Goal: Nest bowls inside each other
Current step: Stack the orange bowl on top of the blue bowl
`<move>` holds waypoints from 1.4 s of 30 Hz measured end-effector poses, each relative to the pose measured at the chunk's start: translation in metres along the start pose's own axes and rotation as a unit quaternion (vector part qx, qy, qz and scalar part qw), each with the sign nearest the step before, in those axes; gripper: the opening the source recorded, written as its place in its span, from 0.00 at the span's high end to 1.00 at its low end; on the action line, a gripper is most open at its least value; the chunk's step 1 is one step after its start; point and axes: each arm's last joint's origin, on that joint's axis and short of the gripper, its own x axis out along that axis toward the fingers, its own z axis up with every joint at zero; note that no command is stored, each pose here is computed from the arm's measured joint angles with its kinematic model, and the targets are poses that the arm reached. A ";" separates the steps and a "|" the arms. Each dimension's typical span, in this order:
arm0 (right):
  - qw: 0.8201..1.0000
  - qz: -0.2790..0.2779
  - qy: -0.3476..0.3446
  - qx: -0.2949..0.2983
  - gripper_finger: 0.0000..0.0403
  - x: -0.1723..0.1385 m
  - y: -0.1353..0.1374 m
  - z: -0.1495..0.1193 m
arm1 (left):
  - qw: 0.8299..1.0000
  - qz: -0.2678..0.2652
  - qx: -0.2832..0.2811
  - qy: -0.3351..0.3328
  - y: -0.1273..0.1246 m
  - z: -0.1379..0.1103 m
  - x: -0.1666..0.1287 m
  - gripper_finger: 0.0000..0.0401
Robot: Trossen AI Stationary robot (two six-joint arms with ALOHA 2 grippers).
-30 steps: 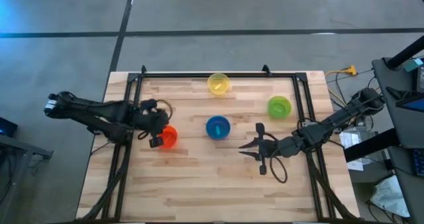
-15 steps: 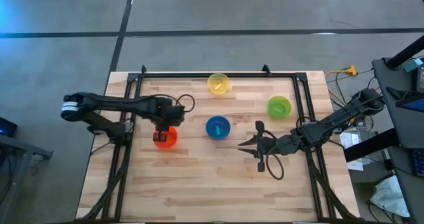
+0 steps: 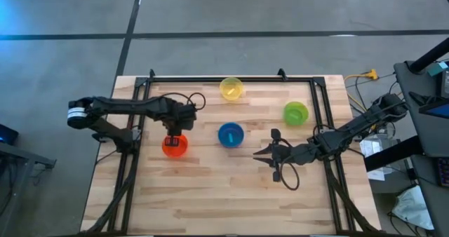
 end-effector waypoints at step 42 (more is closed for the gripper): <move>1.000 -0.009 -0.003 -0.005 0.85 0.002 -0.005 0.001 | 0.998 -0.044 -0.031 -0.019 0.010 -0.030 0.054 0.99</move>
